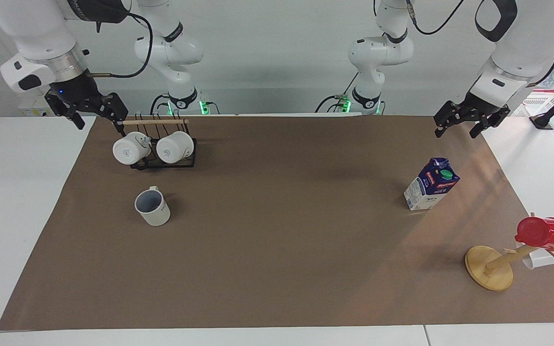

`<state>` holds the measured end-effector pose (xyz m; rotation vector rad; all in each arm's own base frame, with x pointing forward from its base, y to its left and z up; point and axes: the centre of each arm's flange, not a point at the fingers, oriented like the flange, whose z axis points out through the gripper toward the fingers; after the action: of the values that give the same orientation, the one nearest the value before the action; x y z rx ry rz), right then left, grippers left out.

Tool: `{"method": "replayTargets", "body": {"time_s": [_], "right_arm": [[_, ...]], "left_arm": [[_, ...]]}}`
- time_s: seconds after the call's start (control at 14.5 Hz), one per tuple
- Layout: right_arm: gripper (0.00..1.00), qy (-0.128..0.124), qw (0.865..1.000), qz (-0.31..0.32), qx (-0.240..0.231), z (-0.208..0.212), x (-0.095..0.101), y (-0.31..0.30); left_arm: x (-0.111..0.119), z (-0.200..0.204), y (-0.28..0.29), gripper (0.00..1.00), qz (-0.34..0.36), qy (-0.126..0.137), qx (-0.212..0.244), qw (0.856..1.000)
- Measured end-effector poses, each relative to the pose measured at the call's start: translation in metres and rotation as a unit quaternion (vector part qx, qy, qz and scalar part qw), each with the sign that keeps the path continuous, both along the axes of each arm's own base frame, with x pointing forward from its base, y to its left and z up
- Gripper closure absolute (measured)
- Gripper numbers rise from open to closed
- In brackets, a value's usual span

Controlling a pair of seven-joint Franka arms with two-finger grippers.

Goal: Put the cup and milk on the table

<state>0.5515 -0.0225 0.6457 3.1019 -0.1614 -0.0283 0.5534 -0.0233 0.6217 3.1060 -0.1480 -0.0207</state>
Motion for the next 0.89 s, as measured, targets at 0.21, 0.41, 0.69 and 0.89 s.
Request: {"method": "replayTargets", "body": {"time_s": [0.21,0.41,0.69,0.89], "right_arm": [[0.0,0.0,1.0,0.001,0.0,0.0,0.0,0.0],[0.0,0.001,1.0,0.023,0.001,0.0,0.0,-0.003],[0.0,0.005,0.996,0.091,0.002,-0.012,0.002,-0.007],[0.0,-0.006,0.988,0.152,0.004,-0.052,0.015,-0.007]], "left_arm": [[0.0,0.0,0.0,0.0,0.0,0.0,0.0,1.0],[0.0,0.0,0.001,0.0,0.001,0.0,0.0,1.0],[0.0,0.0,0.001,0.0,0.001,0.0,0.0,1.0],[0.0,0.0,0.001,0.0,0.001,0.0,0.0,1.0]]}}
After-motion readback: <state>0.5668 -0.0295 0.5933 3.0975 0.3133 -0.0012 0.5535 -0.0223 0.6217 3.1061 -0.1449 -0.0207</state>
